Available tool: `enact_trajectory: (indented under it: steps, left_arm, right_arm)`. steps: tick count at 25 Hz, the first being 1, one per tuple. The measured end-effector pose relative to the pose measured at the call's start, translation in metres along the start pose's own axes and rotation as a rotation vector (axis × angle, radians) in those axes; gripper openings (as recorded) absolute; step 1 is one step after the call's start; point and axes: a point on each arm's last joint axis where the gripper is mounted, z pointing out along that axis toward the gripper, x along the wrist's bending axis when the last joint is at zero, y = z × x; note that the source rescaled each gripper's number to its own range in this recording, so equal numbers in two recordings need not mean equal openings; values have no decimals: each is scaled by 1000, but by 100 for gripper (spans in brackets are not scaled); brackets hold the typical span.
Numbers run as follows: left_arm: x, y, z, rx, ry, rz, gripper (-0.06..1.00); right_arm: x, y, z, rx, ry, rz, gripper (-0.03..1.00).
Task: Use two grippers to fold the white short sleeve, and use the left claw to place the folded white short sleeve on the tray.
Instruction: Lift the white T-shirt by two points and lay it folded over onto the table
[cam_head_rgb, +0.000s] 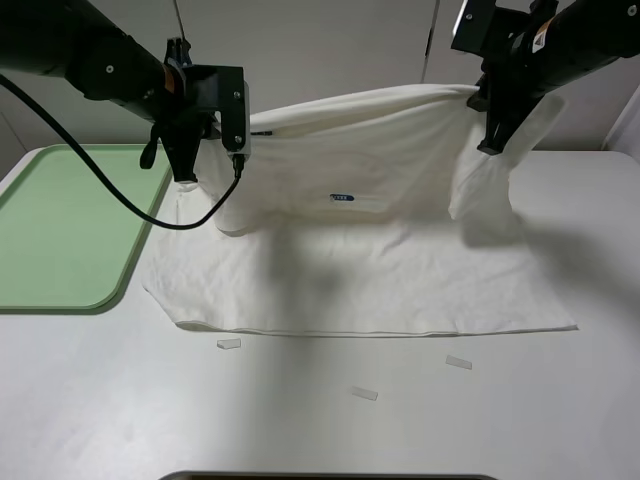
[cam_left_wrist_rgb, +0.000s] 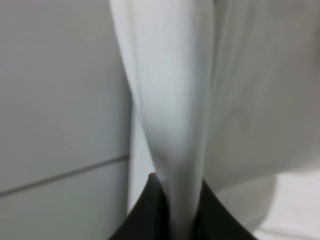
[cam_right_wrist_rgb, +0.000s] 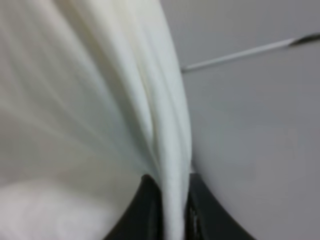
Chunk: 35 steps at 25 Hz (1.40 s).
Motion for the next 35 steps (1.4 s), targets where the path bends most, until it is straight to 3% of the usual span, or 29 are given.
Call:
enact_trajectory:
  steps: [2,6,7,9,10,11,13,16,24,32,35]
  left_arm:
    - [-2,1,-1,7,-13,-1,0]
    - [-23,13,-14,133,-187,-40,0]
    - [-23,13,-14,133,-187,-40,0]
    - [-33,18,-17,184,-259,-106,0]
    - [-37,19,-19,205,-286,-147,0]
    - [-40,19,-20,225,-315,-187,0]
    - [-46,18,-22,263,-368,-288,0]
    - [-55,19,-27,318,-454,-435,0]
    - [-62,21,-31,339,-538,-527,0]
    - [-63,23,-33,343,-565,-555,0]
    - [-64,23,-34,347,-576,-562,0]
  right_arm:
    - [3,-3,-4,35,39,28,7]
    - [13,-10,-13,131,171,117,7]
    - [16,-11,-15,152,207,138,7]
    - [24,-13,-18,194,288,186,7]
    - [24,-13,-18,194,288,186,7]
    - [32,-15,-21,239,375,229,7]
    - [39,-16,-25,274,452,267,7]
    - [45,-17,-29,309,526,295,7]
    - [46,-19,-30,332,545,284,7]
    - [25,-13,-18,214,290,175,7]
    - [26,-14,-19,233,300,220,7]
